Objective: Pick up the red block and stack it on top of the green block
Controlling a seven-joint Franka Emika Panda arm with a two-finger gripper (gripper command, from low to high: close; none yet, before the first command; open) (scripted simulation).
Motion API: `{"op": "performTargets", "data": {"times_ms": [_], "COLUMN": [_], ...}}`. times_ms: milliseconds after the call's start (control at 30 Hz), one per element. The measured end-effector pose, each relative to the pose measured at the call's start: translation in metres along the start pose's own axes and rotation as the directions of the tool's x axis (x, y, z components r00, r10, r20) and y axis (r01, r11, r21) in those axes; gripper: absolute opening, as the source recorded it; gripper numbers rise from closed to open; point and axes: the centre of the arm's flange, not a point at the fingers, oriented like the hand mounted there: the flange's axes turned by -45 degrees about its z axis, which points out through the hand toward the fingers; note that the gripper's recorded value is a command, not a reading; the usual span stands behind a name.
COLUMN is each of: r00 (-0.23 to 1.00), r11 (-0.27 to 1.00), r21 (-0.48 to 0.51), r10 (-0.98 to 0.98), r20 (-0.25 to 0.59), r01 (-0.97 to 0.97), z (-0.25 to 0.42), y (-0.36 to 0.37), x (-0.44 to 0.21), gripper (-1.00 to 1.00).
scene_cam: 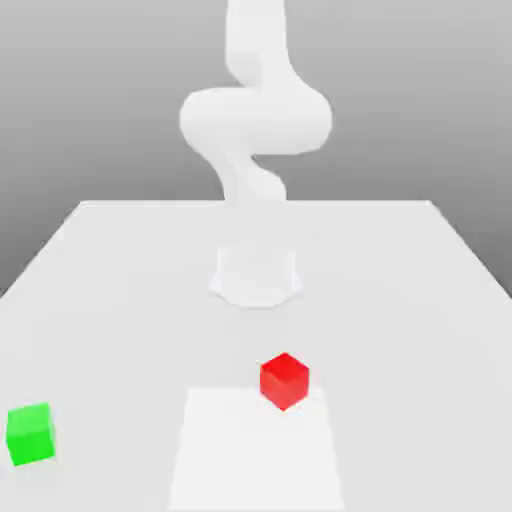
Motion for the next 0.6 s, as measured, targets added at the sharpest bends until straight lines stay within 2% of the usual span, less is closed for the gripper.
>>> {"op": "performTargets", "data": {"times_ms": [300,500,600], "r00": [0.909,0.734,0.634], "r11": [0.957,0.866,0.811], "r21": [0.126,0.303,0.394], "r10": [-0.288,-0.498,-0.584], "r20": [0.302,0.462,0.506], "r01": [0.261,0.397,0.432], "z": [0.192,0.274,0.307], "y": [-0.027,-0.043,-0.050], "x": [-0.121,-0.258,-0.331], "gripper": [0.00,0.00,0.00]}}
